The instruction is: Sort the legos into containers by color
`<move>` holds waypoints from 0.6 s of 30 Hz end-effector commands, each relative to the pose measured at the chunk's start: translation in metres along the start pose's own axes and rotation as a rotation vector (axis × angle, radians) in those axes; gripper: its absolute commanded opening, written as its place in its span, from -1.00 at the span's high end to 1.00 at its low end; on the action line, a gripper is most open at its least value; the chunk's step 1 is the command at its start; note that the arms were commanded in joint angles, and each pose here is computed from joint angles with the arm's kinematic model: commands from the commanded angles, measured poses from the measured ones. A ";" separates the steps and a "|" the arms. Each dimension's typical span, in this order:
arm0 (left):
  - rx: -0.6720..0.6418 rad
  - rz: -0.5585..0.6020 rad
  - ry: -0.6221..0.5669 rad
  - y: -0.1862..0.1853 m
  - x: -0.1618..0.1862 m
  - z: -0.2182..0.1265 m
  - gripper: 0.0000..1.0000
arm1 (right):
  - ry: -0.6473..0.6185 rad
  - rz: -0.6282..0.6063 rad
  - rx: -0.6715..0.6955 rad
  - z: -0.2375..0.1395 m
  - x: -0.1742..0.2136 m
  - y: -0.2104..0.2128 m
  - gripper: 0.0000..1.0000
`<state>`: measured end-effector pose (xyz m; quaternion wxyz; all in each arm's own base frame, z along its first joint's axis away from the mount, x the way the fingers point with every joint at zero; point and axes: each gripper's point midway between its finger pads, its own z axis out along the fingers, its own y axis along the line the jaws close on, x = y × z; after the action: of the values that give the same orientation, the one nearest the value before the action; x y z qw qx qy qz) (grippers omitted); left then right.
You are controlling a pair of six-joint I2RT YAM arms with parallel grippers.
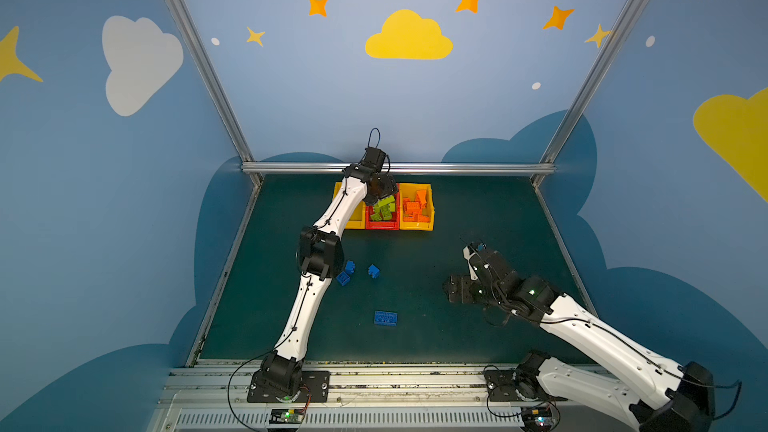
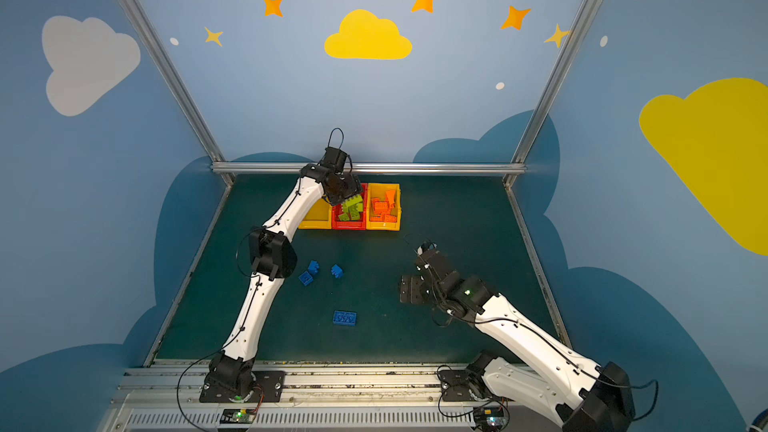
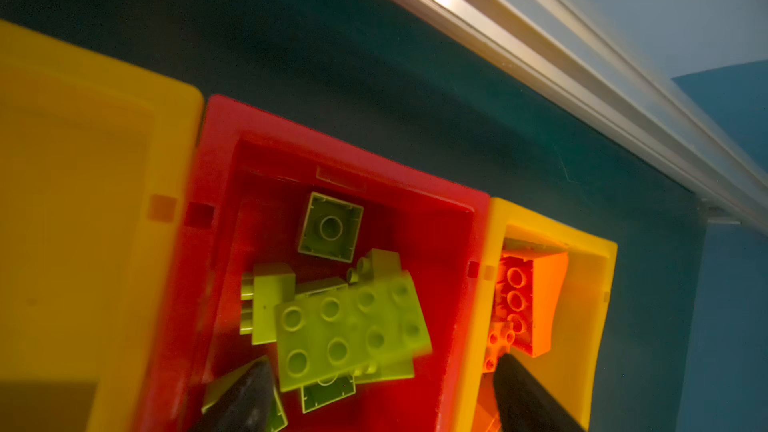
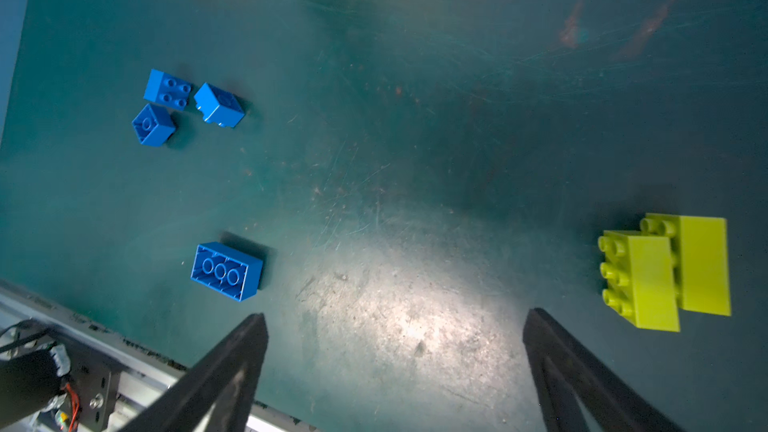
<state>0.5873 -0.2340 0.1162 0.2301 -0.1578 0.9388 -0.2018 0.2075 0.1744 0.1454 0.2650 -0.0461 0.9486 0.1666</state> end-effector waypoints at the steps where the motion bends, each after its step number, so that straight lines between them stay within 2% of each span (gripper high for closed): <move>1: 0.059 0.000 -0.003 -0.019 -0.001 -0.034 -0.86 | -0.032 0.040 0.035 -0.006 -0.006 -0.011 -0.88; 3: 0.071 0.013 -0.023 -0.025 0.001 -0.051 -1.00 | -0.038 0.073 0.053 -0.008 -0.004 -0.020 -0.88; 9: 0.102 0.027 -0.069 -0.035 0.030 -0.101 -1.00 | -0.038 0.147 0.198 -0.011 0.008 -0.062 -0.89; 13: 0.126 0.064 -0.113 -0.030 0.081 -0.119 -1.00 | -0.023 0.212 0.278 -0.009 0.020 -0.089 -0.89; 18: 0.023 0.156 -0.150 0.006 0.153 -0.133 -1.00 | -0.001 0.262 0.314 -0.002 0.029 -0.109 -0.88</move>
<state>0.4028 -0.2561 0.1780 0.2828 -0.0931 0.9299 -0.2157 0.2054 0.0830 0.1079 0.2550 0.1048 0.9590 0.0660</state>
